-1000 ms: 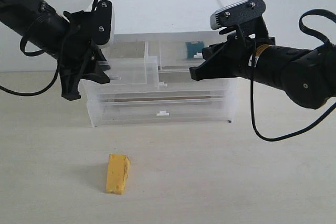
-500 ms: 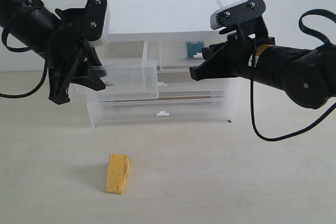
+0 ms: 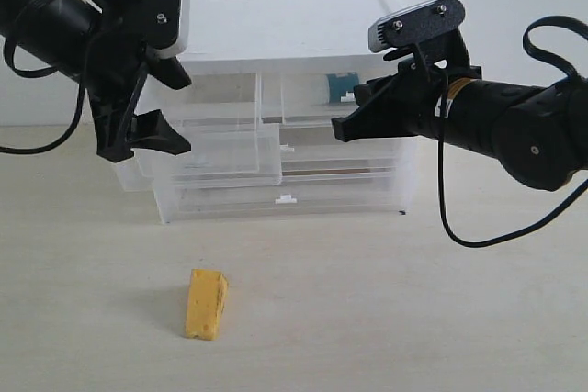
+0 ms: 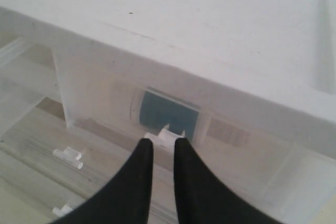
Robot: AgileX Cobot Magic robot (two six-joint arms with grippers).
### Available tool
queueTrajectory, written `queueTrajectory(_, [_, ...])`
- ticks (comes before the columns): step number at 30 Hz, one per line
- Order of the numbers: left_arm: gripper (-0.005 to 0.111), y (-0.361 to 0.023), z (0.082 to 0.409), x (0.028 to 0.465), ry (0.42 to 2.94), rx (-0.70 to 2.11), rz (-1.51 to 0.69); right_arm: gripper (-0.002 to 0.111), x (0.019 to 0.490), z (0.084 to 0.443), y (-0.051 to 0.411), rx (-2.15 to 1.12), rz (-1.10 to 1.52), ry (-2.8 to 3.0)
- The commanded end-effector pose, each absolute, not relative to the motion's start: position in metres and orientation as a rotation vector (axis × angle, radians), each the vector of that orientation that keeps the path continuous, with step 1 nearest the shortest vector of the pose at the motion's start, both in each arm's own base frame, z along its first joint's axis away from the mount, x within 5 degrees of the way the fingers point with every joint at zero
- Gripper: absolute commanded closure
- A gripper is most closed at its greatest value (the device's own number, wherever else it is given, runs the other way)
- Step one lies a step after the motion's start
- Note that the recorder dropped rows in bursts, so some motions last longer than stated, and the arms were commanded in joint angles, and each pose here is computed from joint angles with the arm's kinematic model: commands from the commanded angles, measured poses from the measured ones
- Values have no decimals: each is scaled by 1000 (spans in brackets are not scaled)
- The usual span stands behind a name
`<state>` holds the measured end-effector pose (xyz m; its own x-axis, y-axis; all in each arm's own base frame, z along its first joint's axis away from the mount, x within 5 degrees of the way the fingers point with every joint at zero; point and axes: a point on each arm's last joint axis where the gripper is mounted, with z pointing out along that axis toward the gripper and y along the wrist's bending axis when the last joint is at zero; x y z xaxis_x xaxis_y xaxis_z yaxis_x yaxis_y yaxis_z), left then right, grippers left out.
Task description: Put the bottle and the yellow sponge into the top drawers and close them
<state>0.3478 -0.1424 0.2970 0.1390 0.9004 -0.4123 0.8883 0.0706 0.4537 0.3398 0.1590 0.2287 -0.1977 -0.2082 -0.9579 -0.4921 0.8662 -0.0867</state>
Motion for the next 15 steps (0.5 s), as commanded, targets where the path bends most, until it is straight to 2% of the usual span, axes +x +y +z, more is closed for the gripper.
queueTrajectory(1, [39, -141, 314, 343, 1703, 1718, 34, 96, 341, 231, 158, -529, 278, 1776])
queueTrajectory(5, [53, -141, 339, 328, 1676, 1647, -15, 96, 341, 231, 158, -529, 278, 1776])
queueTrajectory(10, [51, -136, 375, 304, 1624, 1538, -38, 96, 341, 230, 158, -529, 278, 1778])
queueTrajectory(15, [51, -123, 399, 284, 1755, 1345, -49, 96, 340, 229, 158, -532, 274, 1792])
